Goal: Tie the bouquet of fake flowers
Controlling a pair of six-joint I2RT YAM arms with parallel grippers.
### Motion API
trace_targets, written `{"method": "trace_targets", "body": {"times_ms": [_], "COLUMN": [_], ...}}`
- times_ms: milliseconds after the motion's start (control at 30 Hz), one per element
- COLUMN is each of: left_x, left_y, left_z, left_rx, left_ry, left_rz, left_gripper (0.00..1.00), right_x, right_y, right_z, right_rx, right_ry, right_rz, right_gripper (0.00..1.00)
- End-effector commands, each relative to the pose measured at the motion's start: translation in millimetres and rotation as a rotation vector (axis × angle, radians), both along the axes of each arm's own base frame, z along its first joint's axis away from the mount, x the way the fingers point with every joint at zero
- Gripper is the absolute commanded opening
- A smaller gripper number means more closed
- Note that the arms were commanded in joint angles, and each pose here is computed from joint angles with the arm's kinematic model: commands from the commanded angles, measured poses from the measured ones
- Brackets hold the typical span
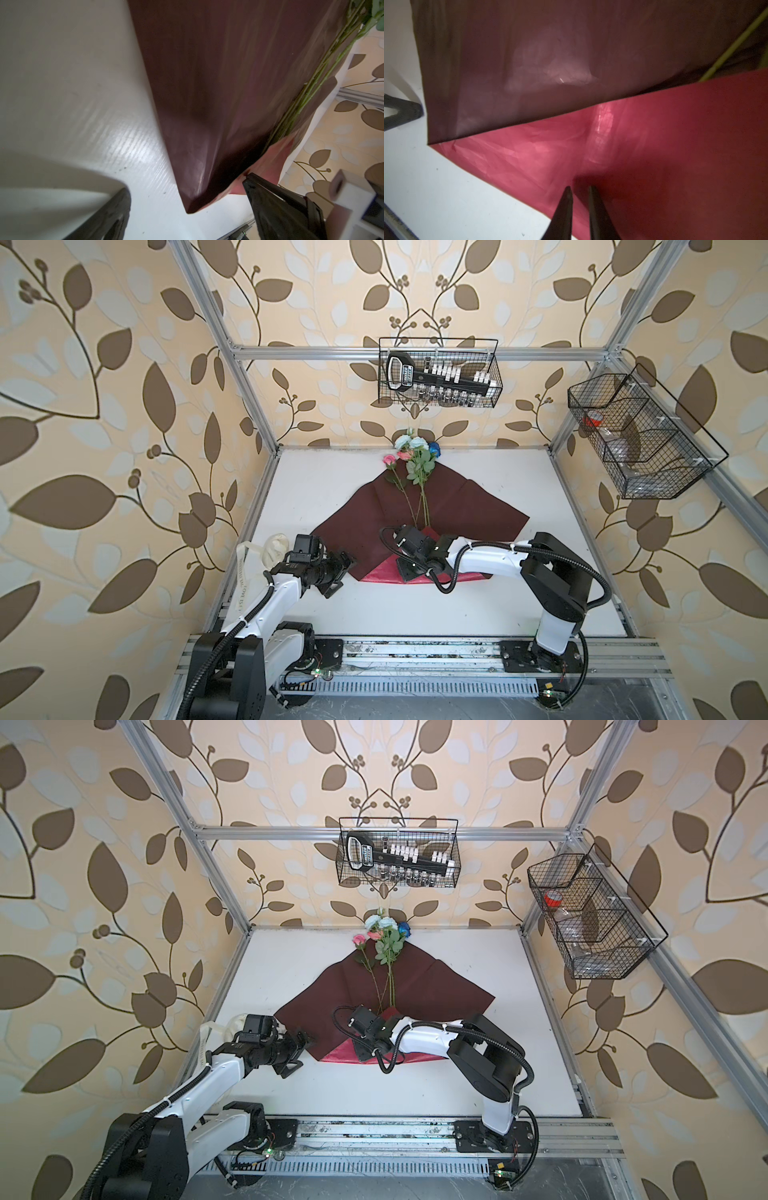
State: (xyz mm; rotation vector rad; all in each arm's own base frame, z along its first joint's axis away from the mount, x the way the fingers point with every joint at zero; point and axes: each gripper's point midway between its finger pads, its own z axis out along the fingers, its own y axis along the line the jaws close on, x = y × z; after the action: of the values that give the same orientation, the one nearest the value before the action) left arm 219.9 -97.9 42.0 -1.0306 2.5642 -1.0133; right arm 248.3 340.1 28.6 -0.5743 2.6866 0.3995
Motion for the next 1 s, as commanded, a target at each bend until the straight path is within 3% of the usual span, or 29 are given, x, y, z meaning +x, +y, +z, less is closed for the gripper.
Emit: {"method": "trace_targets", "body": {"times_ms": [0, 200, 433, 667, 967], "left_x": [-3.7, 13.9, 40.2, 59.2, 71.6], "left_y": [-9.4, -11.2, -17.5, -28.8, -6.5], "left_z": [-11.3, -11.4, 5.6, 37.6, 69.0], "left_rx": [-0.045, 0.000, 0.022, 0.028, 0.167], "left_ry": [0.018, -0.056, -0.228, -0.415, -0.549], "left_rz": [0.011, 0.005, 0.000, 0.004, 0.068], "left_gripper": [0.86, 0.75, 0.62, 0.62, 0.63], "right_x": [-0.8, -3.2, -3.5, 0.7, 2.3], "right_y": [4.9, 1.5, -0.9, -3.0, 0.2], "right_z": [-1.0, -4.4, -6.9, -5.0, 0.8], "right_rx": [0.011, 0.021, 0.051, 0.066, 0.098], "right_ry": [0.009, 0.027, 0.050, 0.053, 0.056], "right_rz": [0.003, -0.004, -0.022, -0.034, -0.033], "right_gripper": [0.18, 0.18, 0.17, 0.17, 0.17]}}
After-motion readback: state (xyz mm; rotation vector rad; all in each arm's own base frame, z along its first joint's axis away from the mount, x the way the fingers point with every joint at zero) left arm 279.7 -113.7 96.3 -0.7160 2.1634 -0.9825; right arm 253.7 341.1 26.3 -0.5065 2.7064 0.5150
